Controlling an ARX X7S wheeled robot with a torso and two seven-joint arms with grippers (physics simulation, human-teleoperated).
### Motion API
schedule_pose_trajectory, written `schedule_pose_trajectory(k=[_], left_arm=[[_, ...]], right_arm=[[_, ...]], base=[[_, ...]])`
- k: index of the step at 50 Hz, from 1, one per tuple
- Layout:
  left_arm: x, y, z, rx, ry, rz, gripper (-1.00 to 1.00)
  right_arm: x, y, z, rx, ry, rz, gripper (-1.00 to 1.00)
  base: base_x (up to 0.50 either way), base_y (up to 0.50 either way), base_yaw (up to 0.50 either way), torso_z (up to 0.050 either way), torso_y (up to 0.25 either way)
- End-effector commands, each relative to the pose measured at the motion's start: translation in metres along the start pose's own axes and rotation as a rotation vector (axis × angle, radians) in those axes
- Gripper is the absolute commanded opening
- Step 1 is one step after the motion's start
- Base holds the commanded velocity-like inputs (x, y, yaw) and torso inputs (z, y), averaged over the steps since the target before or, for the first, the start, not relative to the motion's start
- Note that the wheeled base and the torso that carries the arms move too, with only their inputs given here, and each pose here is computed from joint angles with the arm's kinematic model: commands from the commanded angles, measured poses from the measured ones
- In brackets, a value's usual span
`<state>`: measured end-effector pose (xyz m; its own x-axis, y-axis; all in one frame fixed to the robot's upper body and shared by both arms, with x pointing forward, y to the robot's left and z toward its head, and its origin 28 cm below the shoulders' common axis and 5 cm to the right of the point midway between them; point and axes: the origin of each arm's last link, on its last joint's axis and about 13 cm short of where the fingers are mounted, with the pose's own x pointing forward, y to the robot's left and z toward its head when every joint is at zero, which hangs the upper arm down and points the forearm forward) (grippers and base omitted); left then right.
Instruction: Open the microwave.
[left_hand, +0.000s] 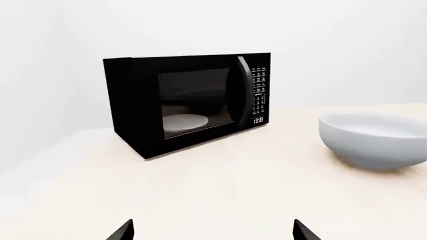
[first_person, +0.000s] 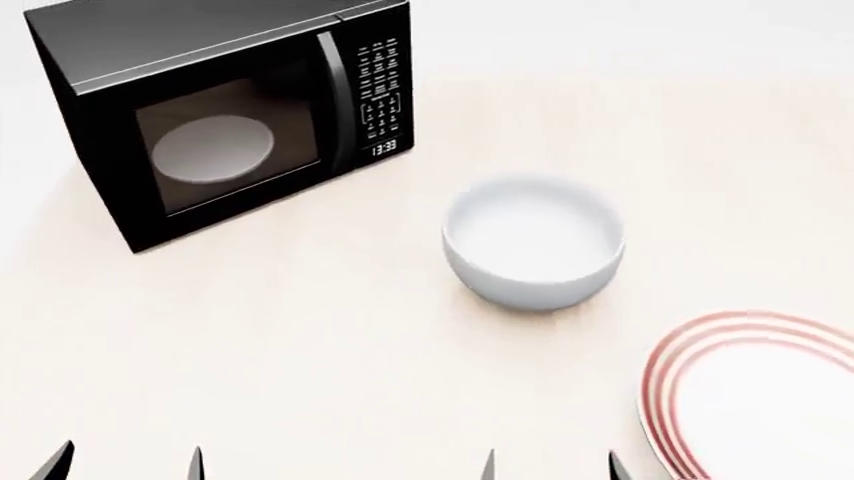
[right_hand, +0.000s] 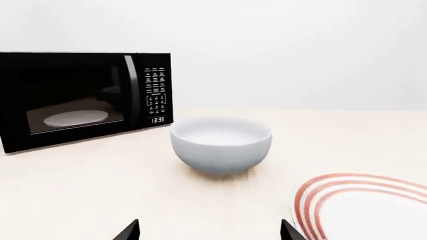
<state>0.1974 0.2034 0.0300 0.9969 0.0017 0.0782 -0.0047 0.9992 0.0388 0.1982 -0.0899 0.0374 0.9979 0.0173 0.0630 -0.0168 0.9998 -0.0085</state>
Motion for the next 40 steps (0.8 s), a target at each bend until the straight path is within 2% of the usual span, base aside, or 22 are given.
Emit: schedule_pose_trajectory(k=[1,21,31,40], left_arm=[[0.0006,0.0001,-0.0007,0.006,0.0,0.001,1.0],[-0.0007,0.0002,0.0006,0.014,-0.009,0.001,1.0],[-0.0011,0.0004,0.0007,0.016,-0.012,0.003,1.0],[-0.0012,0.0003,0.0009,0.016,-0.013,0.002,1.0]], right_arm=[[0.0,0.0009,-0.0008,0.008,0.004,0.011,1.0],[-0.0014,0.0016,0.0004,0.006,-0.001,0.023,1.0],[-0.0007,0.0019,-0.0004,0.017,-0.009,0.026,1.0],[-0.0001,0.0018,-0.0008,0.027,-0.007,0.027,1.0]], base=[[0.15,0.5,0.0,0.0,0.0],[0.18,0.5,0.0,0.0,0.0],[0.45,0.36,0.0,0.0,0.0],[0.5,0.18,0.0,0.0,0.0]])
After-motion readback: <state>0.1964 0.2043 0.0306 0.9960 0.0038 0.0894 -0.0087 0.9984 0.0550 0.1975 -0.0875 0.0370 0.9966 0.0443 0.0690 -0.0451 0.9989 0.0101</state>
